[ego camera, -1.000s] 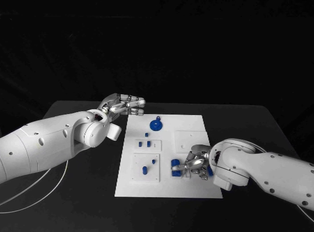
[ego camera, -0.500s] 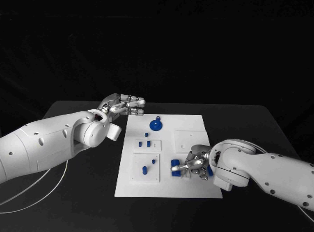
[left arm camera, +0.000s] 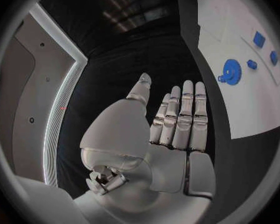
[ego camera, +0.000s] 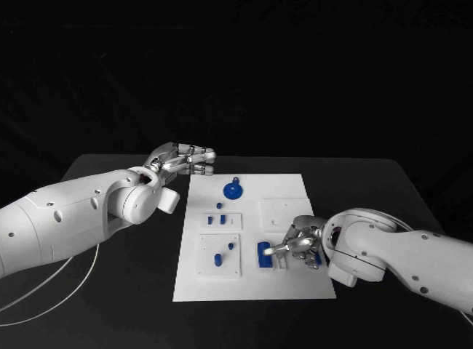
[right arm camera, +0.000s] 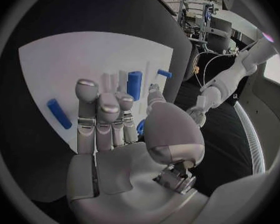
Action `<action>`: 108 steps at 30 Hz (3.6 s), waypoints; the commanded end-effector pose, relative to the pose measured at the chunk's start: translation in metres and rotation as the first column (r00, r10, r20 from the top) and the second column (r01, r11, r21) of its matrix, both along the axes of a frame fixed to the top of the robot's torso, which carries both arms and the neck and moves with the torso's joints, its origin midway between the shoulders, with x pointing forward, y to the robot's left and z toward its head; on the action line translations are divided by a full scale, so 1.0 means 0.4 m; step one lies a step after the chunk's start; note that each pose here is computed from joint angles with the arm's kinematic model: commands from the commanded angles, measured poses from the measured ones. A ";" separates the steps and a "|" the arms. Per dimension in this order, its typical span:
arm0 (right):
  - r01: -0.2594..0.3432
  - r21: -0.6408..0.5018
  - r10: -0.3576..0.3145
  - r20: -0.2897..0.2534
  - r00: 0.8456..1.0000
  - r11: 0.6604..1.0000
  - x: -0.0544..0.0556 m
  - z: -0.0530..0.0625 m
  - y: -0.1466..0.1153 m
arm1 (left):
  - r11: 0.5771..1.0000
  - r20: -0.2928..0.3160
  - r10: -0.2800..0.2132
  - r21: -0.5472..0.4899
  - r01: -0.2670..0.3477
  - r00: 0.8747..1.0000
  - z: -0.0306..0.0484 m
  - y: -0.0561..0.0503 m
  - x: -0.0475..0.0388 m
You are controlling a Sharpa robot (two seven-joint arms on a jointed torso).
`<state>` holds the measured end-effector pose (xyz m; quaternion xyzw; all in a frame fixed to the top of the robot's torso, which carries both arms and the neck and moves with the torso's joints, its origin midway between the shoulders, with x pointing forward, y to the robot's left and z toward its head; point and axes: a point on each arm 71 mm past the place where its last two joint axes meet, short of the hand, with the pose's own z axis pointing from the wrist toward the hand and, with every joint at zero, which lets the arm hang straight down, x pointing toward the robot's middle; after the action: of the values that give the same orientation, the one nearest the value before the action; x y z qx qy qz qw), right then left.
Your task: Assemble the parts on the task board
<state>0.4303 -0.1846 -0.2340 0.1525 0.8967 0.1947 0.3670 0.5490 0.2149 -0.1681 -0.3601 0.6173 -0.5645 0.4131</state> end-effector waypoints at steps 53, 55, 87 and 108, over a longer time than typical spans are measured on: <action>-0.057 -0.423 0.077 0.030 0.997 0.904 0.018 -0.003 -0.171 | 1.000 0.000 -0.009 -0.013 0.009 1.000 0.002 0.002 0.000; -0.059 -0.429 0.081 0.034 0.996 0.902 0.019 -0.006 -0.168 | 1.000 0.000 -0.010 -0.013 0.010 1.000 0.002 0.002 0.000; -0.073 -0.557 0.133 0.068 0.989 0.827 0.024 -0.071 -0.159 | 1.000 0.001 -0.021 0.012 0.021 1.000 0.000 0.002 -0.002; 0.029 -0.404 -0.008 0.054 0.999 0.914 0.022 -0.082 -0.179 | 1.000 -0.008 -0.020 0.016 0.020 1.000 -0.001 0.006 -0.003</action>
<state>0.4454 -0.2427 -0.2498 0.0389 0.8924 0.0462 0.4471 0.5488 0.2196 -0.1692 -0.3579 0.6246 -0.5575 0.4136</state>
